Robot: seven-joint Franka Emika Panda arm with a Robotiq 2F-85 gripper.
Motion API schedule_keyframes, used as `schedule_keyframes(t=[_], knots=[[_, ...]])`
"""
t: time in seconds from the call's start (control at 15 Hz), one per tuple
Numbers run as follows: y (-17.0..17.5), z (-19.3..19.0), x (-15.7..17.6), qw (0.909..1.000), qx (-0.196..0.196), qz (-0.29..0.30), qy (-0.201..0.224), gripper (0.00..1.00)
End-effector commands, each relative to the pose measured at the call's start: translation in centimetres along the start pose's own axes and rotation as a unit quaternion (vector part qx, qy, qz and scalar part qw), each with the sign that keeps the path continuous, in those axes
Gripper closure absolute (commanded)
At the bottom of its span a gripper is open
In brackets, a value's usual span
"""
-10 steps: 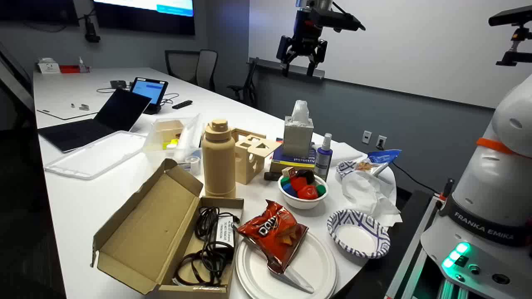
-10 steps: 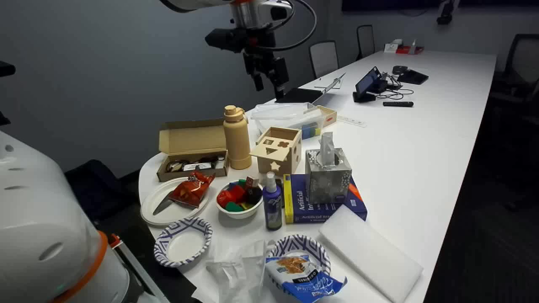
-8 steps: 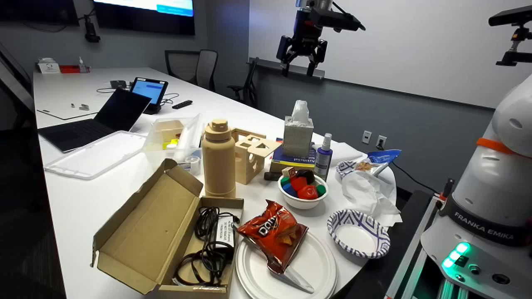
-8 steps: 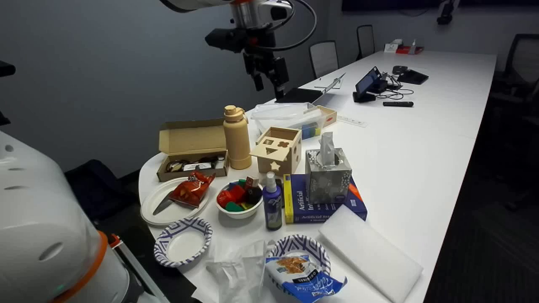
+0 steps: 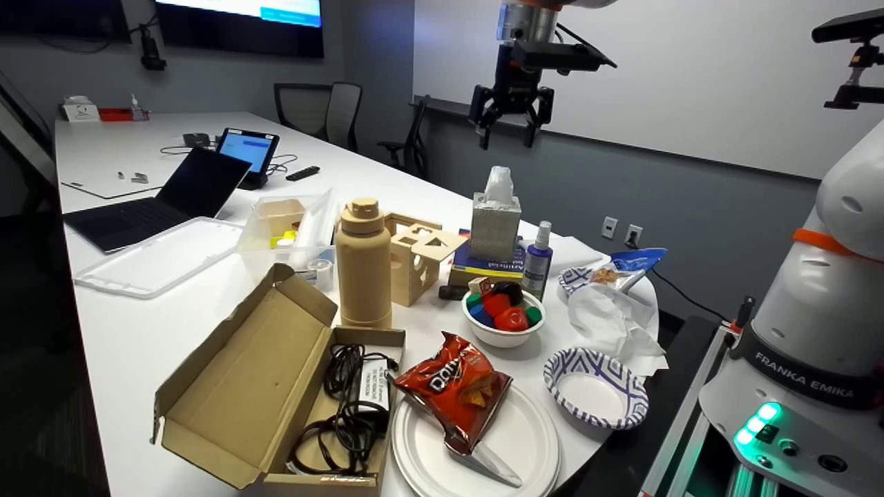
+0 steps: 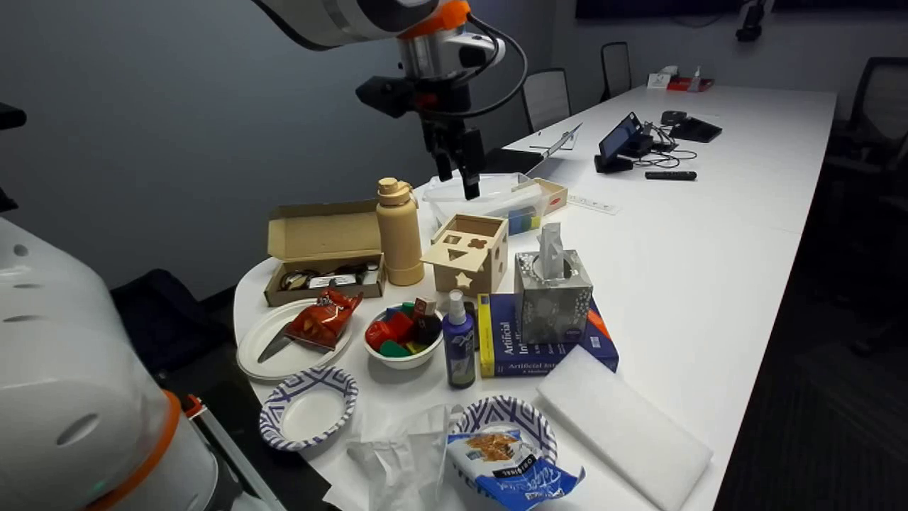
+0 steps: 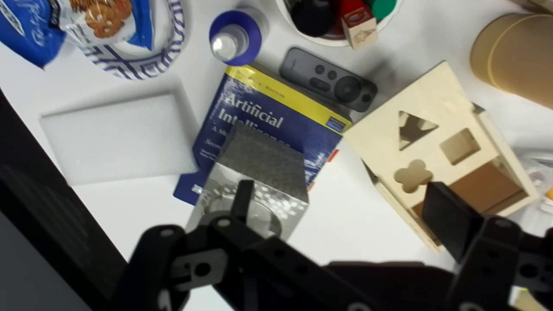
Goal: Remove the clear lid from the blue bottle.
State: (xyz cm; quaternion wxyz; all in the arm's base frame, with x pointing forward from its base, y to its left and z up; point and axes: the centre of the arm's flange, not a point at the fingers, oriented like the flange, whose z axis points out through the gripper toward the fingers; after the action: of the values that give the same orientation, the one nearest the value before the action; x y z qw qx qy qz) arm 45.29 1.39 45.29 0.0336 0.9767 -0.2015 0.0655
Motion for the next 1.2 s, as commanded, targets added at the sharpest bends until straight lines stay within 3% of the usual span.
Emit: schedule_keyframes(t=[0.0, 0.27, 0.53, 0.8, 1.13], knots=[[3.3, 3.3, -2.2, 0.9948, -0.045, 0.09, -0.012, 0.0], [5.8, 6.6, -3.6, 0.9774, -0.071, 0.191, -0.056, 0.0], [6.5, 9.5, -5.2, 0.963, -0.078, 0.243, -0.087, 0.0], [6.8, 11.2, -6.1, 0.9564, -0.072, 0.266, -0.098, 0.0], [7.0, 11.7, -5.9, 0.9495, -0.023, 0.303, -0.078, 0.0]])
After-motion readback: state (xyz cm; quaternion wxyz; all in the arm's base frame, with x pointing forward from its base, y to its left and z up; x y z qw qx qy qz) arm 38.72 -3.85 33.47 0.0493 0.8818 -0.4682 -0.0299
